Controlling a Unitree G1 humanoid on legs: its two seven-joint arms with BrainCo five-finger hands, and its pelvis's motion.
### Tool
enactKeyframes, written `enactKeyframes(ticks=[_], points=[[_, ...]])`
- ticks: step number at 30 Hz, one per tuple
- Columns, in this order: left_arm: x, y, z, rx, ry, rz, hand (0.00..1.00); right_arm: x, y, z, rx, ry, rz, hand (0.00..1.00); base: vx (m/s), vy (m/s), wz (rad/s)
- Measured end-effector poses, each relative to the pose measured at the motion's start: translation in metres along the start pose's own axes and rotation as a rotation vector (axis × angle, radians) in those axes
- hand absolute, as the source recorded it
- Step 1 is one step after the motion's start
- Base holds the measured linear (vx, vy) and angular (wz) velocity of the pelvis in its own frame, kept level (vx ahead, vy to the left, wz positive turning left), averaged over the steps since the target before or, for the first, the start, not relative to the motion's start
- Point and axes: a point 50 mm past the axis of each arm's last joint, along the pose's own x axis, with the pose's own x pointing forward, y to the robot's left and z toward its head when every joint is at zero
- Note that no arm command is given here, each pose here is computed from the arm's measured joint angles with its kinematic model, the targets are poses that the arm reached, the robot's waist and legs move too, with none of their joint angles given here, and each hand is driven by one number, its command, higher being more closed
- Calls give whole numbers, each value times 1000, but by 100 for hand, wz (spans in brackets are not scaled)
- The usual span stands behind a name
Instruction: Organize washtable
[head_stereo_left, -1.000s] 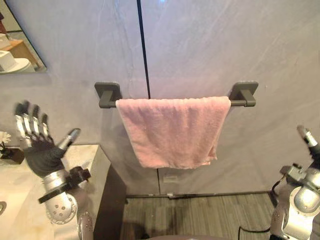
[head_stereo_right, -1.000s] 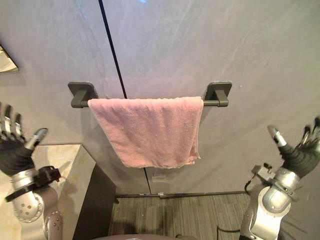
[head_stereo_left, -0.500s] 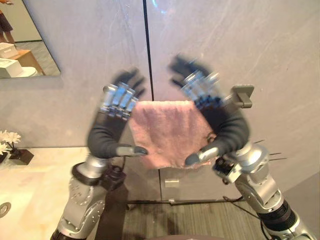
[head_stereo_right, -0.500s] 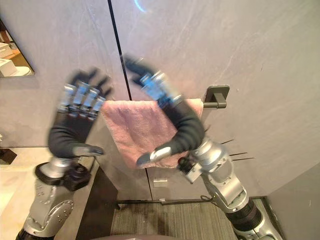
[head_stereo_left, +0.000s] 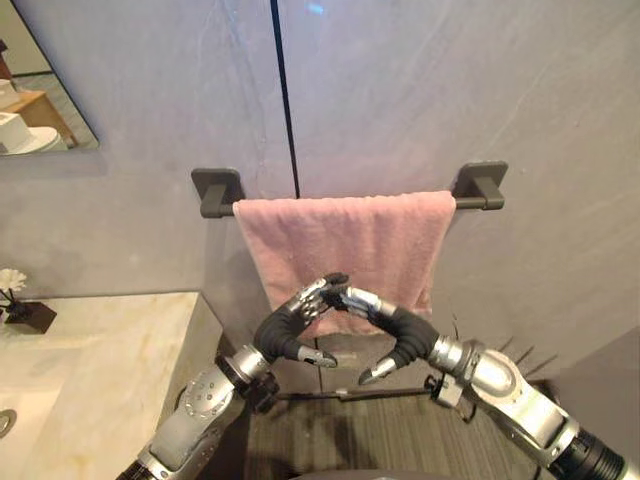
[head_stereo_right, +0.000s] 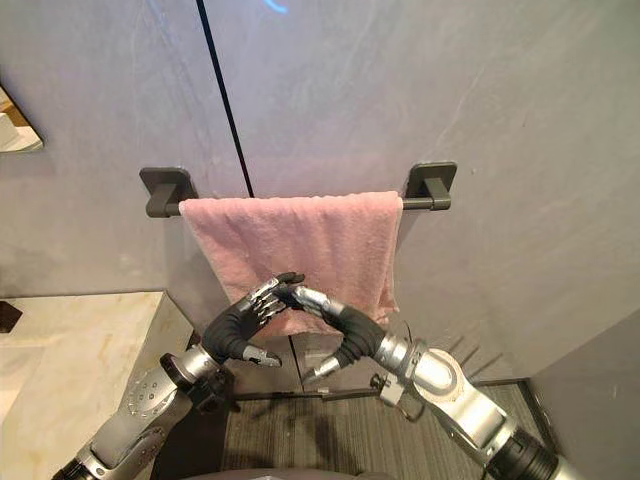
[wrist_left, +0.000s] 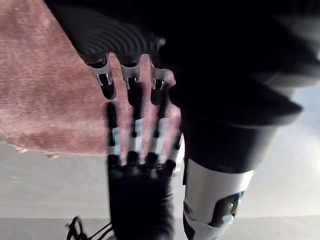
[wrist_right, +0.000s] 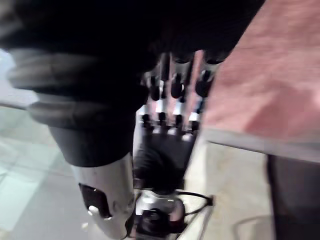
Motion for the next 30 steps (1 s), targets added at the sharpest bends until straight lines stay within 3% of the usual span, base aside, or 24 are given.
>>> enactKeyframes(ticks=[12,18,30], points=[[4,8,-53,156,168,338,0,4,-11,-32,-125,102,-364,0,9,-4,3],[-8,32,-56,261,212,507,0,-4,-31,-27,-157,87,-523,0,6,-6,1],[-40,72,-48,290,231,773,0,-42,-52,-32,-135,126,-755,0,-10,-4,-2]])
